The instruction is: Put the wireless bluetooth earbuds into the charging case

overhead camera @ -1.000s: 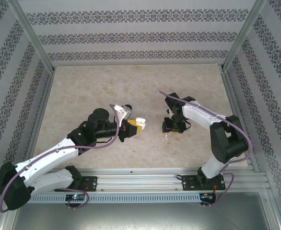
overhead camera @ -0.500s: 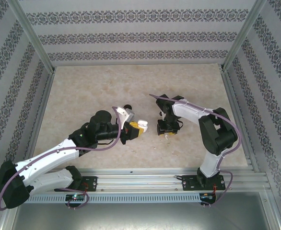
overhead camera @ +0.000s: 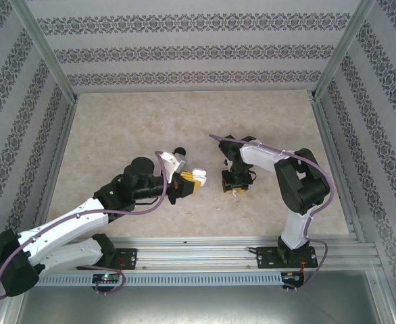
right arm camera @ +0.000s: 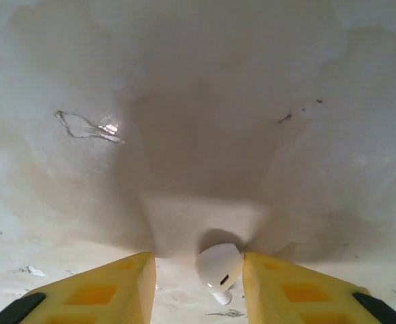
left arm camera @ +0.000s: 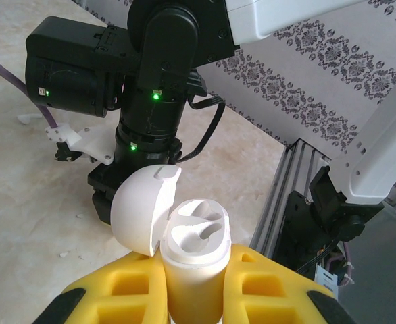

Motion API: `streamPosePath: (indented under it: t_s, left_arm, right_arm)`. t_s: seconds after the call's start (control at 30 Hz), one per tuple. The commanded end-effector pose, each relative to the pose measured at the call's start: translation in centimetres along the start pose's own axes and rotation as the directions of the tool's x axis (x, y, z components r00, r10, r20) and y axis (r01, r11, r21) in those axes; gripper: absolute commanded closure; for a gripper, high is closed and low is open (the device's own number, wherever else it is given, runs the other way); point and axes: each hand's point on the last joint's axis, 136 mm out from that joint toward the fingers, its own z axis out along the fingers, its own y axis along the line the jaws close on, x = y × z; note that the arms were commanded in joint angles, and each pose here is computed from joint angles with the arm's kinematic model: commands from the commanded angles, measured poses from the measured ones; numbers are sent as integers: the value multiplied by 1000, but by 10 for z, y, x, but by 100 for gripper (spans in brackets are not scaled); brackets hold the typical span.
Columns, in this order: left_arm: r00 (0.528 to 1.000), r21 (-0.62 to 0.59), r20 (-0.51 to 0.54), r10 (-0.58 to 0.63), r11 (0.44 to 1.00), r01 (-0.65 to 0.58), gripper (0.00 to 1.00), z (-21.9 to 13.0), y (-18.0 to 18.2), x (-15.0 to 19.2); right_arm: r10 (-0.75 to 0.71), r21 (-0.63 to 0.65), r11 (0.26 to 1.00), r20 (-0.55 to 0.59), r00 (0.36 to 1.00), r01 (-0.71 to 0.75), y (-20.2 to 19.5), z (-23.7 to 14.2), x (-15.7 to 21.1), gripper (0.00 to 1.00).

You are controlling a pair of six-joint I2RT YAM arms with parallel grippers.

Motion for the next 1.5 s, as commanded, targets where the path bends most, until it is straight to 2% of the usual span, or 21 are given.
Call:
streamPosePath:
  t_s: [0.0,0.3,0.53,0.8,0.93,1.13,1.27,1.47]
  left_arm:
    - [1000,6,0,12,1000,-12,100,-2,-4,4]
    - [999,18,10,33,999,-33,100,-2,-5,4]
    - [993,51,70,91,994,-95,100,0,-10,-3]
    - [980,72,115,159,983,-168,100,1,-15,-10]
    - [968,67,158,194,976,-206,100,2,-17,-19]
    - [946,39,180,268,959,-279,100,11,-15,-35]
    - [931,18,207,302,950,-312,100,19,-13,-47]
    - [928,1,229,294,953,-303,100,29,-10,-61]
  right_arm:
    - [-2,33,999,-17,1000,2,-4,8,3,65]
    - [13,15,1000,-3,1000,-13,-3,3,4,80]
    - [54,-67,997,80,995,-48,2,-27,4,82]
    - [116,-212,975,223,968,-68,14,-81,9,84]
    - [181,-341,938,337,924,-59,27,-130,16,84]
    - [288,-504,863,539,792,29,46,-214,31,88]
    - [320,-556,824,616,719,111,62,-257,47,88]
    - [373,-636,745,648,665,202,83,-296,67,88]
